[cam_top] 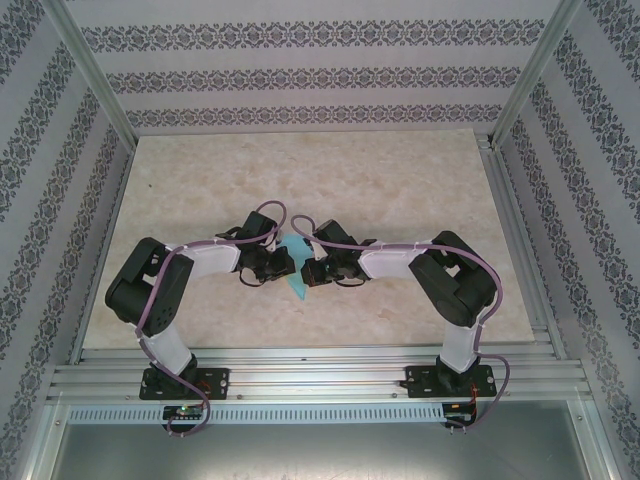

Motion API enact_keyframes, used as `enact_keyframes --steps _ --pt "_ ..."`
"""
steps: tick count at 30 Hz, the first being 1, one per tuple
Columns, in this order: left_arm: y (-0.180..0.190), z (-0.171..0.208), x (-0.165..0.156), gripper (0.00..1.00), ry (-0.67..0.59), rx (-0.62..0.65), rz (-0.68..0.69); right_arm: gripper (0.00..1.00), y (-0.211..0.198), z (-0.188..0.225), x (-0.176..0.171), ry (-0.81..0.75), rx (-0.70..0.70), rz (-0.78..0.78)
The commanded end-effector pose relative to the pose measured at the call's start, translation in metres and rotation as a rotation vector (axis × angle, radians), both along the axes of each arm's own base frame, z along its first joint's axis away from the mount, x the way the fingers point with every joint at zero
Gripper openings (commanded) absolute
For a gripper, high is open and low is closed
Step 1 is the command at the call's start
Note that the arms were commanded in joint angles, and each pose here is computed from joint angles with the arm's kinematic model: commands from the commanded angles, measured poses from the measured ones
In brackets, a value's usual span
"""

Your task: Fold a paper plane with a square sheet of paper (fold left side to right side)

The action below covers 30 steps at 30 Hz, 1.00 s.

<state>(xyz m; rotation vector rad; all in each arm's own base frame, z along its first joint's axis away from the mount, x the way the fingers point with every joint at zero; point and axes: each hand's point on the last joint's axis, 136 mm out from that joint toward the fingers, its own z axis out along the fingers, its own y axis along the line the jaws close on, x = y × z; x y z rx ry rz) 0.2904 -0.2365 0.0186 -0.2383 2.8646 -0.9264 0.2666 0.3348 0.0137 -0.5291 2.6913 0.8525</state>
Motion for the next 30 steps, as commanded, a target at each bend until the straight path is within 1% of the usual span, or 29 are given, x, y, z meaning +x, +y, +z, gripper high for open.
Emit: enact_keyframes --steps 1,6,10,14,16,21,26,30 --pt "0.012 -0.021 -0.014 0.12 0.033 0.078 -0.018 0.1 -0.019 -0.016 -0.01 0.064 -0.093 -0.014" --pt "0.017 -0.031 -0.02 0.12 0.049 0.096 -0.012 0.17 -0.022 0.02 0.009 0.004 -0.047 -0.055" --pt "0.018 -0.033 -0.022 0.11 0.049 0.096 -0.008 0.21 -0.026 0.039 0.005 -0.012 -0.014 -0.063" --pt "0.017 -0.033 -0.021 0.11 0.046 0.093 -0.006 0.19 -0.016 0.046 -0.015 0.031 0.077 -0.065" --pt "0.017 -0.032 -0.02 0.11 0.042 0.091 -0.007 0.18 -0.002 0.048 -0.026 0.059 0.145 -0.066" --pt "0.017 -0.033 -0.02 0.11 0.042 0.093 -0.005 0.16 0.029 0.055 -0.037 0.088 0.274 -0.055" --pt "0.017 -0.033 -0.019 0.1 0.041 0.093 -0.008 0.16 0.042 0.055 -0.039 0.09 0.281 -0.034" --pt "0.016 -0.032 -0.018 0.1 0.039 0.093 -0.009 0.15 0.04 0.042 -0.04 0.109 0.252 -0.035"
